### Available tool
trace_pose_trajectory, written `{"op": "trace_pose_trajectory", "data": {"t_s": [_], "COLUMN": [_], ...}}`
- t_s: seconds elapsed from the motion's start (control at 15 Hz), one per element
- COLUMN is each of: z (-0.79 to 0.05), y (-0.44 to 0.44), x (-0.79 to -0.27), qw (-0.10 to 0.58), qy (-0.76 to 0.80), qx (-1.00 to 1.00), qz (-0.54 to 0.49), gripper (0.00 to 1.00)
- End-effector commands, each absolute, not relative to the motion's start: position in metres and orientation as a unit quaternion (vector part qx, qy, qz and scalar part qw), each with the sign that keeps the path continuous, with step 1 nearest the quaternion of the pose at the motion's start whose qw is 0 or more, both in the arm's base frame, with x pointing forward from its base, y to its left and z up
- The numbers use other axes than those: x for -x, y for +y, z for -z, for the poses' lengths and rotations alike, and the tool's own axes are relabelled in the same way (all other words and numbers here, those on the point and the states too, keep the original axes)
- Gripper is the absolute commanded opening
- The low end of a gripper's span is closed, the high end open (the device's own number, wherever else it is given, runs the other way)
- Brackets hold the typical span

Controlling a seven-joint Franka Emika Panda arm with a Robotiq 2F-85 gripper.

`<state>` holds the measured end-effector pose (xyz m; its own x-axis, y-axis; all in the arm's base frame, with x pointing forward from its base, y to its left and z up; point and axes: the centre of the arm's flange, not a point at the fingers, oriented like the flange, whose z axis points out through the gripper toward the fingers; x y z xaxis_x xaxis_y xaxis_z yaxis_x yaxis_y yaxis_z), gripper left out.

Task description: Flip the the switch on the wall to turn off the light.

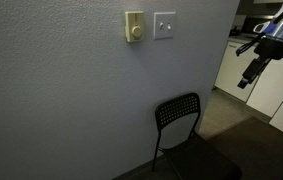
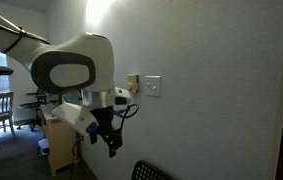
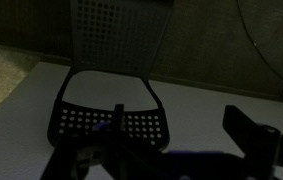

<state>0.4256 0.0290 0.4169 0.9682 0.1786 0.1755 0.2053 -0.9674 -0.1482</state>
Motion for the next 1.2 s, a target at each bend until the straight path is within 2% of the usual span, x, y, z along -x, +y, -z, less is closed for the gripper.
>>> {"op": "trace_pose_trajectory", "data": {"t_s": [0.0,0.67,0.93,1.07,1.13], "z": [-0.417,-0.436,-0.446,-0.454,-0.449], "y": [0.029,0.045,0.045,0.046,0.051], "x": [-0.426,-0.497,-0.536,-0.548,-0.523], "qw": [0.083,-0.083,-0.114,-0.105,-0.105], "qy": [-0.097,-0.200,-0.264,-0.291,-0.267], "qx": [0.989,0.972,0.952,0.948,0.953], "qz": [0.081,0.086,0.100,0.077,0.094], "gripper": [1.00,1.00,1.00,1.00,1.00]}}
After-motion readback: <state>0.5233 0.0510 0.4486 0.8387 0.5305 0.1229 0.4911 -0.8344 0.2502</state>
